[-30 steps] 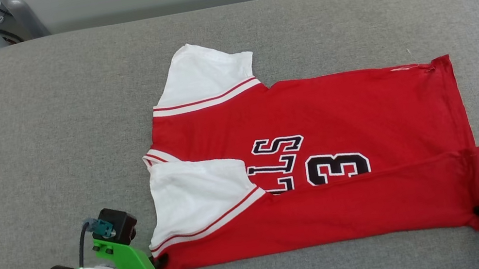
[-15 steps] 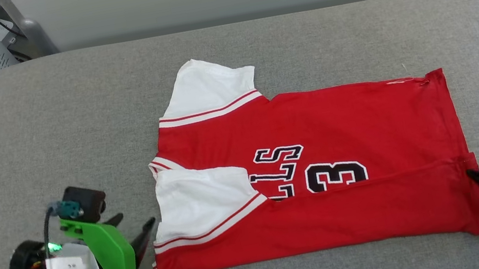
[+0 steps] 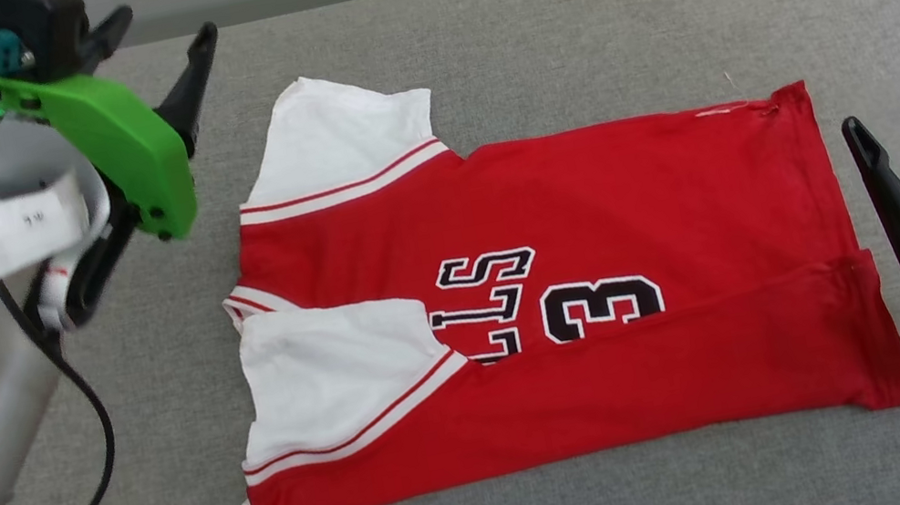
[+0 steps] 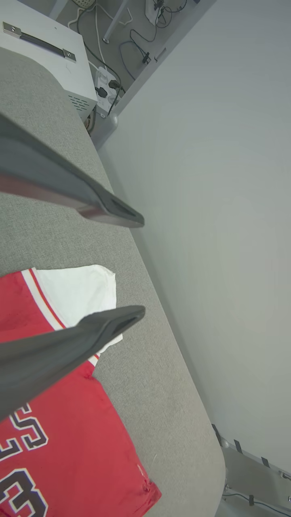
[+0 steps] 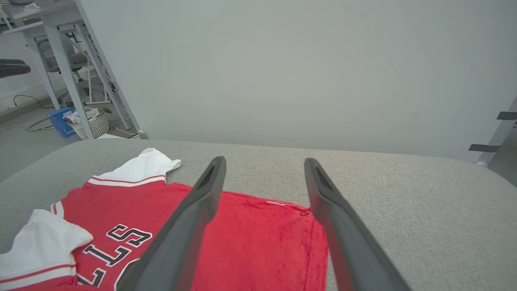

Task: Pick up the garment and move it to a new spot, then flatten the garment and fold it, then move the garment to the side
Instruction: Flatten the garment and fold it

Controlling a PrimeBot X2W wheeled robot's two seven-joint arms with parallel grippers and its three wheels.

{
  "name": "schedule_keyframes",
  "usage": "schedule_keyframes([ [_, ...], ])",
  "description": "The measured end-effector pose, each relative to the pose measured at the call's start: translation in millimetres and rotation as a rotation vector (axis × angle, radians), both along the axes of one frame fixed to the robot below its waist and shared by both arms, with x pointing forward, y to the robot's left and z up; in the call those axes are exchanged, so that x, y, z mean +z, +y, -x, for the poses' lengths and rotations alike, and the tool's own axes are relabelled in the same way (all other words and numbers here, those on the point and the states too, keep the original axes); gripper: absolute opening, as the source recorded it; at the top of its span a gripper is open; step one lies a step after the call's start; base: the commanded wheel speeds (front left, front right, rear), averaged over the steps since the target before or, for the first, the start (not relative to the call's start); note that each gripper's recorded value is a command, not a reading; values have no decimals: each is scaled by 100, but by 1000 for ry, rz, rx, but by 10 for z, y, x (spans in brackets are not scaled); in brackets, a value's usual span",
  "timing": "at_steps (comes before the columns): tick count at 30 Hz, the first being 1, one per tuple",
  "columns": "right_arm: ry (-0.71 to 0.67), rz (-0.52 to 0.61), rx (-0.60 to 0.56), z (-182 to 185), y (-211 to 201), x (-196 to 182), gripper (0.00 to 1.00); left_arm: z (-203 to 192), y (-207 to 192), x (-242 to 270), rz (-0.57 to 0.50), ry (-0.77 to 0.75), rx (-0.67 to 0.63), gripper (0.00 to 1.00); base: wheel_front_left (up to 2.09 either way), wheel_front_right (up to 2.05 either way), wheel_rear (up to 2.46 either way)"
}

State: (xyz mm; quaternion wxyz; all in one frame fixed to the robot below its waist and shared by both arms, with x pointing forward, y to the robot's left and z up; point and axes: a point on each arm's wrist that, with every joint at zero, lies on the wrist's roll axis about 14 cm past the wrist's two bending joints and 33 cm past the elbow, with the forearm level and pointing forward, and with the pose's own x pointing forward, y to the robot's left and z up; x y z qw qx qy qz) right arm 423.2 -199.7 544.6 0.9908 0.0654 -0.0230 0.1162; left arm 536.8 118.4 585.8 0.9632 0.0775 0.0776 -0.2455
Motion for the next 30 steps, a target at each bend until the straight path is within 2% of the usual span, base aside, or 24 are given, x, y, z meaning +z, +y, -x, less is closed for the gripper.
schedule_keyframes([
  [4, 12, 0, -7, -34, 32, -89, 100, -359, -87, -14, -14, 33, -11, 100, 0, 0, 0],
  [9, 30, 1, -18, -133, 25, -222, 100, -712, -158, -426, -47, 252, -10, 100, 0, 0, 0],
  [11, 36, 5, -23, -181, 5, -265, 100, -791, -178, -646, -92, 351, -12, 100, 0, 0, 0],
  [19, 94, 38, -45, -336, -114, -554, 100, -937, -201, -1526, -257, 693, -13, 100, 0, 0, 0],
  [25, 155, 63, -68, -345, -227, -800, 100, -905, -237, -2112, -286, 849, -13, 100, 0, 0, 0],
  [29, 185, 68, -88, -275, -314, -872, 100, -888, -231, -2243, -324, 883, -11, 100, 0, 0, 0],
  [30, 187, 63, -93, -263, -332, -870, 100, -875, -237, -2243, -317, 892, -9, 80, 0, 0, 0],
])
